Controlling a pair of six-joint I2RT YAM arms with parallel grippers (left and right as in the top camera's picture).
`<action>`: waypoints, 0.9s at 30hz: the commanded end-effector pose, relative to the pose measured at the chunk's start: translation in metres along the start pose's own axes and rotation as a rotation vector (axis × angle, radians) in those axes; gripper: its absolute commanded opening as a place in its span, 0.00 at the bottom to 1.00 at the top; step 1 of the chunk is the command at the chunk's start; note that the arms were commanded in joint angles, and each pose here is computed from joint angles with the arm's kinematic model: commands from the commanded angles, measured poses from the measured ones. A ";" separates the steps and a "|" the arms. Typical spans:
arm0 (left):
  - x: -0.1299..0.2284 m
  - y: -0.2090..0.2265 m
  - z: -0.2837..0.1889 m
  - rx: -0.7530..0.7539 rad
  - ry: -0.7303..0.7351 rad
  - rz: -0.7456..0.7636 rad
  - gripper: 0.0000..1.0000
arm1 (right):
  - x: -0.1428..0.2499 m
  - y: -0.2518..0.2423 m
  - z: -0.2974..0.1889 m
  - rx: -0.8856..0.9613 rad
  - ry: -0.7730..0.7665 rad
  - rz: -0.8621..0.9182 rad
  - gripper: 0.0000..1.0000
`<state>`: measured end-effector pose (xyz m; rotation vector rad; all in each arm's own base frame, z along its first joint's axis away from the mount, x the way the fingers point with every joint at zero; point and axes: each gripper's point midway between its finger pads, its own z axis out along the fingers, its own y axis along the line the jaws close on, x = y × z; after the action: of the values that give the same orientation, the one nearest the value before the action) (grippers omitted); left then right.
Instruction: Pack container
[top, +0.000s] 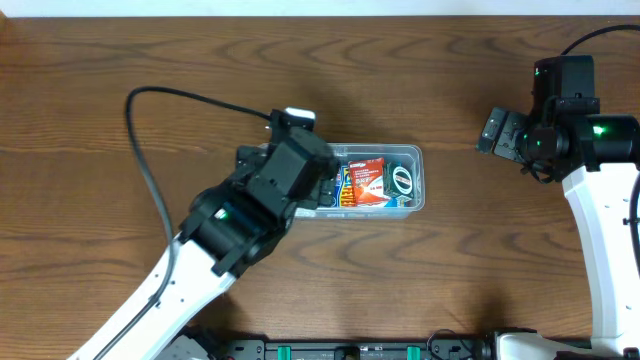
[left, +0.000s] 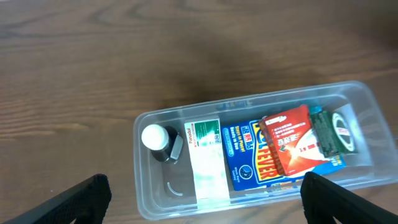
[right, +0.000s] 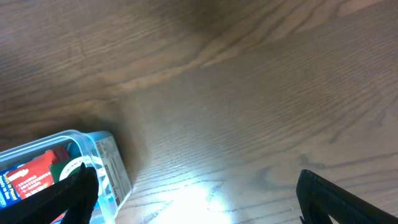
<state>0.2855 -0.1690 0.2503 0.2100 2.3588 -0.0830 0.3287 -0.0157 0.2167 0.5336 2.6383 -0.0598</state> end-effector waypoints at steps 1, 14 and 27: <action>-0.013 0.002 -0.028 0.041 -0.076 -0.022 0.98 | -0.001 -0.002 0.001 0.007 0.002 0.006 0.99; 0.021 0.033 -0.092 0.095 -0.069 -0.042 0.98 | -0.001 -0.002 0.001 0.007 0.002 0.006 0.99; 0.020 0.078 -0.116 0.014 -0.204 -0.145 0.98 | -0.001 -0.002 0.001 0.007 0.002 0.006 0.99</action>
<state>0.2007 -0.0921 0.3189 0.1190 2.1970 -0.2211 0.3287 -0.0157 0.2167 0.5336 2.6383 -0.0598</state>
